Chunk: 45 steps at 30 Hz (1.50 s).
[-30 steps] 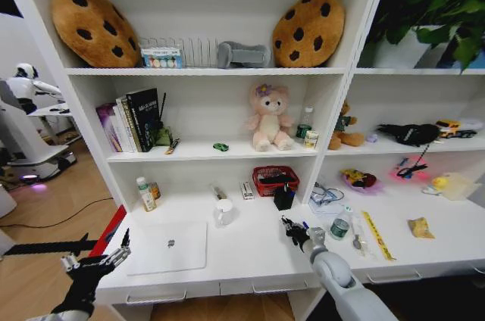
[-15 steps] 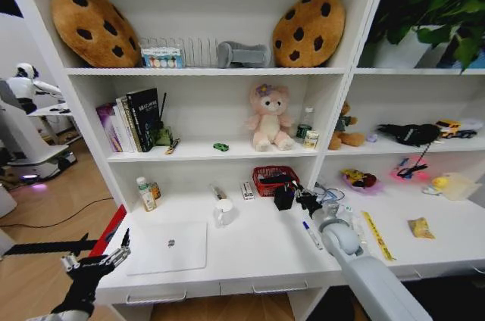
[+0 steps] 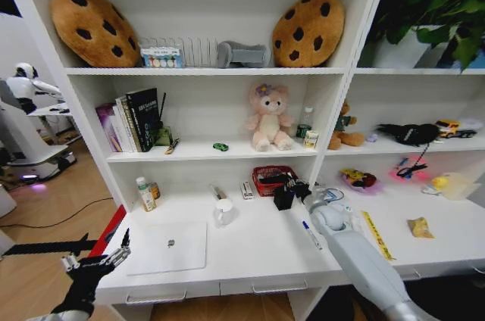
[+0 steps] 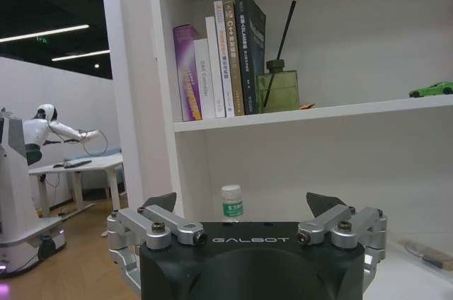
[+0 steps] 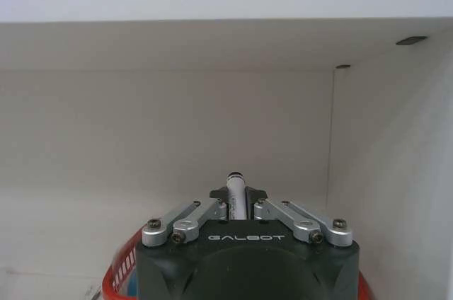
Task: Organize the objects on the table.
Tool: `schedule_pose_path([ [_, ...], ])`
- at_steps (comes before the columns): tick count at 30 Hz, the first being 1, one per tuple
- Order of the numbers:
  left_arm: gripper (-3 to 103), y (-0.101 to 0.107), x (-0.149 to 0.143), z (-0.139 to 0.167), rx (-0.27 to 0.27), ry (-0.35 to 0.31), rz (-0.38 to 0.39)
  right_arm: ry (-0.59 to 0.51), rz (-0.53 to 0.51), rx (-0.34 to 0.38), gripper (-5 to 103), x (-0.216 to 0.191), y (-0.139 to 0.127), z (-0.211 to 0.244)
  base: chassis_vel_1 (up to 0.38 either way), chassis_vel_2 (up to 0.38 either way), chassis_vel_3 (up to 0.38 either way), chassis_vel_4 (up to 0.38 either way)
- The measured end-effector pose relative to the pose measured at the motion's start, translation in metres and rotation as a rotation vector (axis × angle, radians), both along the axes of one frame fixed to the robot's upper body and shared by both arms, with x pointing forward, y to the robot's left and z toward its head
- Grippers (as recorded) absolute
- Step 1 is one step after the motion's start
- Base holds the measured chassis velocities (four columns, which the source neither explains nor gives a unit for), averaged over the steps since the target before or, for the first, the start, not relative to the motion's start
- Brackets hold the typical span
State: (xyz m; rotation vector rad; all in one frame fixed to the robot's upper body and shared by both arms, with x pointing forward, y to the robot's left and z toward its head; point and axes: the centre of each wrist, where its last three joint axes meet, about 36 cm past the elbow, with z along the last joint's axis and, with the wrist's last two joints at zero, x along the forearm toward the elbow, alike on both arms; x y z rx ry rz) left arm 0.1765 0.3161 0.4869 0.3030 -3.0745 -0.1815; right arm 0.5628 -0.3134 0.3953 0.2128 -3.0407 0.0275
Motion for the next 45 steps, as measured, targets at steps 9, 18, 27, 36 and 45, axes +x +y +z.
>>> schedule_pose_path([
  [9,100,0.000,0.000,0.000,0.000,0.000,0.000,-0.129,-0.028,0.001,12,0.022,0.031,-0.049,0.000,0.000,0.000,0.000],
  [18,100,0.000,0.000,0.000,0.000,0.000,0.000,-0.166,-0.069,0.014,12,0.021,0.021,-0.061,0.000,0.000,0.000,0.000],
  [27,100,0.000,0.000,0.000,0.000,0.000,0.000,-0.158,-0.102,0.007,12,0.008,-0.005,-0.066,0.000,0.000,0.000,0.000],
  [36,100,0.000,0.000,0.000,0.000,0.000,0.000,-0.161,-0.096,0.014,12,0.015,0.003,-0.074,0.000,0.000,0.000,0.000],
  [45,100,0.000,0.000,0.000,0.000,0.000,0.000,-0.176,-0.087,0.012,12,0.030,0.010,-0.069,0.000,0.000,0.000,0.000],
])
